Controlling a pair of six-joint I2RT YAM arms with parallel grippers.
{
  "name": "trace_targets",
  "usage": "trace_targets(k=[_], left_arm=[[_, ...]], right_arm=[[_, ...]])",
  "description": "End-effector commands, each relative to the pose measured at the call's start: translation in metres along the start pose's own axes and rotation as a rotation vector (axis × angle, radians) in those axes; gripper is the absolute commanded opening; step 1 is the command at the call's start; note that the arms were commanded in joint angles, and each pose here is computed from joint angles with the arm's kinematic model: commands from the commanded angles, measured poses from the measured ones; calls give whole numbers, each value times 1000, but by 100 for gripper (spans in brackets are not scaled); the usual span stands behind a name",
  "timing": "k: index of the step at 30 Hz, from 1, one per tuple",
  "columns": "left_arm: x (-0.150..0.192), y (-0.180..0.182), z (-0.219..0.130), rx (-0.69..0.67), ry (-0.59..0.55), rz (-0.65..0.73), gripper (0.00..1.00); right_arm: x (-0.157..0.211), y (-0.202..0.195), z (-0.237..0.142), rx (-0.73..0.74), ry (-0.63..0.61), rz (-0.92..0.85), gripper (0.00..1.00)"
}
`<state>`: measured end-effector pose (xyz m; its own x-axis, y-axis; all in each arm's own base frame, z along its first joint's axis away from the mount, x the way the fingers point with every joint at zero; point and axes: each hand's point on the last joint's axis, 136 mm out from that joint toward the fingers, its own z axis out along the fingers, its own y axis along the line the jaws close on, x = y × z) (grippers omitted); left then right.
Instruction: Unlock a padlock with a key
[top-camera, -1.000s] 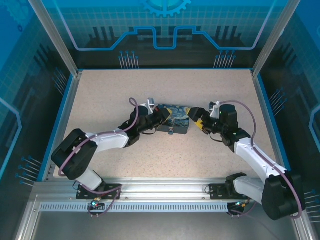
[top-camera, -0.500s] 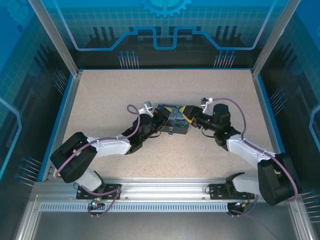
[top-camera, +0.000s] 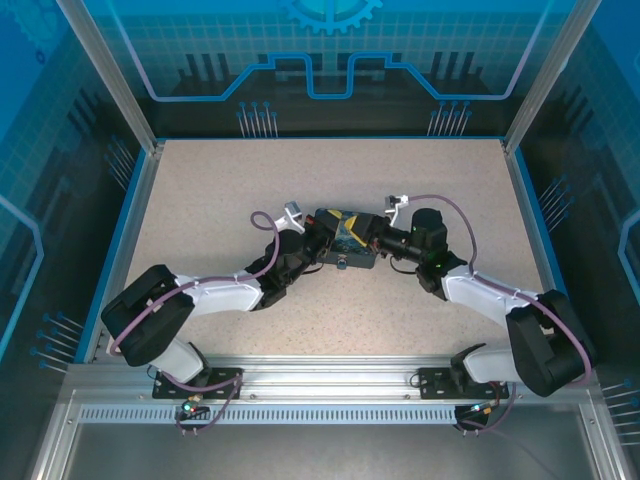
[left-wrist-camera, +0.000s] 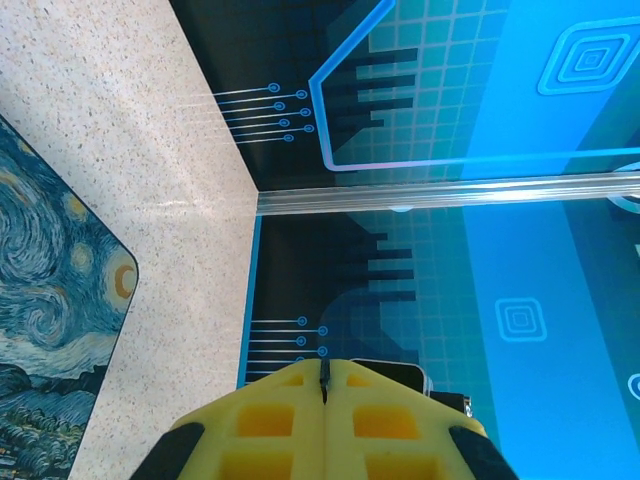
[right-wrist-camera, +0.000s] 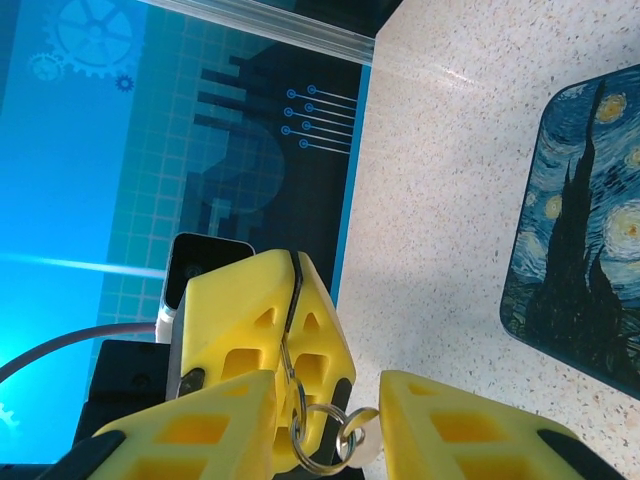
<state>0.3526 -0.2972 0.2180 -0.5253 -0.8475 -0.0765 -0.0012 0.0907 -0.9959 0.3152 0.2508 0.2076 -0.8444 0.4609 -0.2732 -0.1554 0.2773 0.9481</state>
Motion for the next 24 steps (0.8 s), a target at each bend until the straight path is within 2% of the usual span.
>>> trace_targets(k=[1,18,21,24], left_arm=[[-2,-5,-1,32,-25,-14,0],[-1,-1,0,27,-30,-10,0],[-2,1,-2,23,-37,-12,0],[-3,2,-5,20,-42,-10,0]], right_arm=[[-3,20,6,-56,-1,-43,33],[-2,21,14,-55,9,-40,13],[-3,20,13,-49,5,-37,14],[-4,16,10,-41,-3,-32,20]])
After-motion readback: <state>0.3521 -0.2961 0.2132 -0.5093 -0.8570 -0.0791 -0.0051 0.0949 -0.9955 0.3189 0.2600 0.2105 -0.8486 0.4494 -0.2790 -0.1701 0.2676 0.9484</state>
